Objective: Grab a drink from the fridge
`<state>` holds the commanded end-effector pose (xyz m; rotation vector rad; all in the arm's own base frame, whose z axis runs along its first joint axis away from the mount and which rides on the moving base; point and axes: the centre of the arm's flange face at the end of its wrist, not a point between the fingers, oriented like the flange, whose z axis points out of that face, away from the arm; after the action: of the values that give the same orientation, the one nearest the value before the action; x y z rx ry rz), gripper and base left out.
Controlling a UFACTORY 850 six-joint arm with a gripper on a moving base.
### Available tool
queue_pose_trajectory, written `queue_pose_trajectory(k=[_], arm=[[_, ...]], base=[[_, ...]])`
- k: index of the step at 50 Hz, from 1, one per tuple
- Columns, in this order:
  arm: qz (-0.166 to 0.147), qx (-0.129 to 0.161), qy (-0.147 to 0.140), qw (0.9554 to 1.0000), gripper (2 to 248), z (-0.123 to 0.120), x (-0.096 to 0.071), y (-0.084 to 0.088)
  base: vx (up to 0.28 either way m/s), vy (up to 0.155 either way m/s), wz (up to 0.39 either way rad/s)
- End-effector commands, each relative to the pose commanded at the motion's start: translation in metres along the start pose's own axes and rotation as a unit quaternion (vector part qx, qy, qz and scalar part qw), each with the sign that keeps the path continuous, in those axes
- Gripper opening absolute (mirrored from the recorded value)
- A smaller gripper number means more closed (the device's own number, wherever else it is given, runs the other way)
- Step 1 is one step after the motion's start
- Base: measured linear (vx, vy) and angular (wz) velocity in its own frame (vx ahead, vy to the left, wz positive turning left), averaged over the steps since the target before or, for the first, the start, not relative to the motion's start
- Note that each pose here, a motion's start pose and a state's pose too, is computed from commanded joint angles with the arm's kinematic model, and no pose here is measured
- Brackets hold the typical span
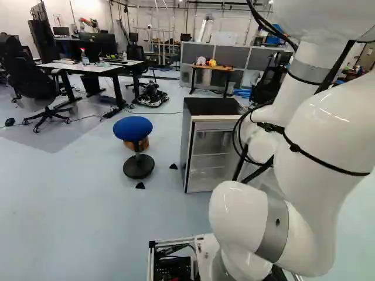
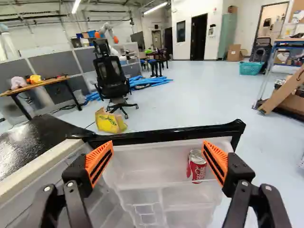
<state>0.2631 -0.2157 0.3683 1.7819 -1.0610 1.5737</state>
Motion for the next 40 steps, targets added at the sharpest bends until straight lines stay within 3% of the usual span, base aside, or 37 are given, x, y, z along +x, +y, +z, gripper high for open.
queue_pose_trajectory(k=[12, 23, 32, 40], arm=[[-0.025, 0.043, -0.018, 0.9986, 247, -0.014, -0.005, 0.005], [-0.050, 0.083, -0.039, 0.9946, 247, -0.025, -0.011, 0.008], [-0.074, 0.120, -0.064, 0.9879, 247, -0.027, -0.019, 0.004], [-0.098, 0.154, -0.091, 0.9790, 247, -0.027, -0.029, -0.001]], base=[[0.000, 0.000, 0.000], [0.000, 0.000, 0.000], [0.000, 0.000, 0.000], [0.000, 0.000, 0.000]])
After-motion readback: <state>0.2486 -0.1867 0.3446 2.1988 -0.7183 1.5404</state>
